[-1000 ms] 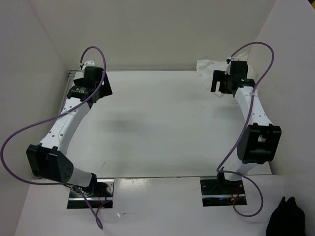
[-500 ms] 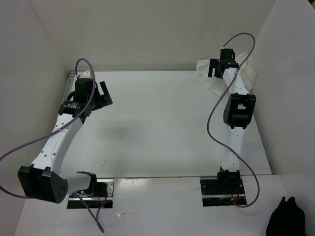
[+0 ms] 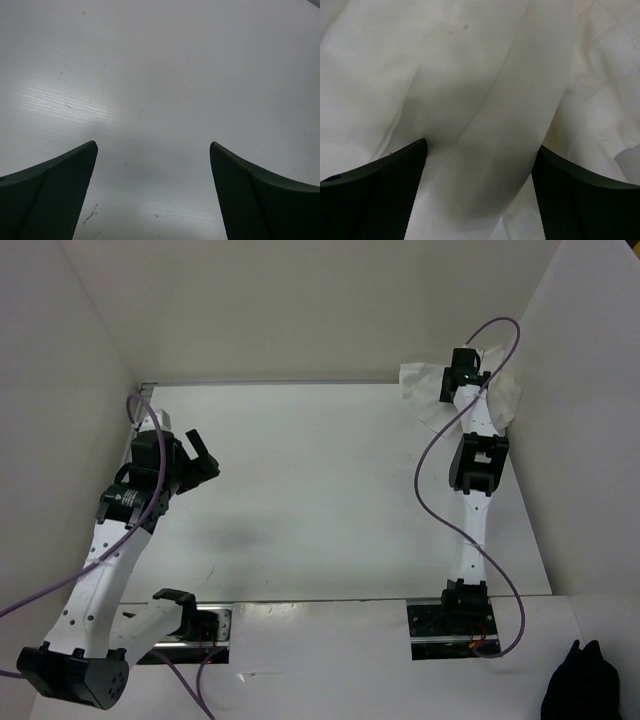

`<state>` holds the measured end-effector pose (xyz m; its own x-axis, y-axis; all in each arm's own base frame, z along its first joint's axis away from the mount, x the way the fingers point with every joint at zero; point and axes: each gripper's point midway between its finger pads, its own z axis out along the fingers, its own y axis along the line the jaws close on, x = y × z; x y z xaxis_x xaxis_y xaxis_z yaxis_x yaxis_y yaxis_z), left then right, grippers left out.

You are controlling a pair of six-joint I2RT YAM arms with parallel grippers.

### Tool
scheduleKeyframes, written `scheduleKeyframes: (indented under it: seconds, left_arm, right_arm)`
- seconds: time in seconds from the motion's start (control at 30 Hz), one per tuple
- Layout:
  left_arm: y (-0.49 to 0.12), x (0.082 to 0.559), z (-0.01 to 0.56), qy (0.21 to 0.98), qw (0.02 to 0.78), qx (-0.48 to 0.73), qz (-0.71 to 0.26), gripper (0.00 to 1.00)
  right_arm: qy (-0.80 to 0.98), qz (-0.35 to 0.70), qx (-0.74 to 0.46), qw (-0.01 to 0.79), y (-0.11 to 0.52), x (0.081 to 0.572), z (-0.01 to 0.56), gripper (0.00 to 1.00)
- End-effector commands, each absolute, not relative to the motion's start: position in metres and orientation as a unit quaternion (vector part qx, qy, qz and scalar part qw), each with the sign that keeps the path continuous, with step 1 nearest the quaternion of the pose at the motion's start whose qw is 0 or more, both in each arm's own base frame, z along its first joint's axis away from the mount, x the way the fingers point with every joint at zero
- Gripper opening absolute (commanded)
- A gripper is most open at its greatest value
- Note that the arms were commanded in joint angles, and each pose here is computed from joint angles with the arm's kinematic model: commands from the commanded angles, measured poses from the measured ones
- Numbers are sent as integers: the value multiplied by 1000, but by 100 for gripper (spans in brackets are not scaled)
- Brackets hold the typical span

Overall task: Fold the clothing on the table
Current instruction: Grab the skirt from the pile, then move the skirt to the center of the board

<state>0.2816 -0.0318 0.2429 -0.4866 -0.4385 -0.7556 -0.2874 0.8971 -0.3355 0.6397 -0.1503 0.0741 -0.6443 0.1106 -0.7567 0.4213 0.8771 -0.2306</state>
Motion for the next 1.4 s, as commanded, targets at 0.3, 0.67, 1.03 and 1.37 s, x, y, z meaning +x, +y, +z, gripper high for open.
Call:
scheduleKeyframes:
  seconds: [0.3,0.67,1.03,1.37]
  left_arm:
    - [-28,317,233,891,416,-181,-31,99]
    - [-41,353,272,856,482,-173,-76,99]
    - [-45,390,233,876,472,-95,-18,99]
    - [-107,420,202,882,443,-64,-148,99]
  right_arm:
    - [886,-146,90,430,-97,658,120,0]
    - [814,287,-360,354,233,446,303,25]
    - [810,343,-279,385,178,357,318,100]
    - [863,230,-141,427,127,412,266,100]
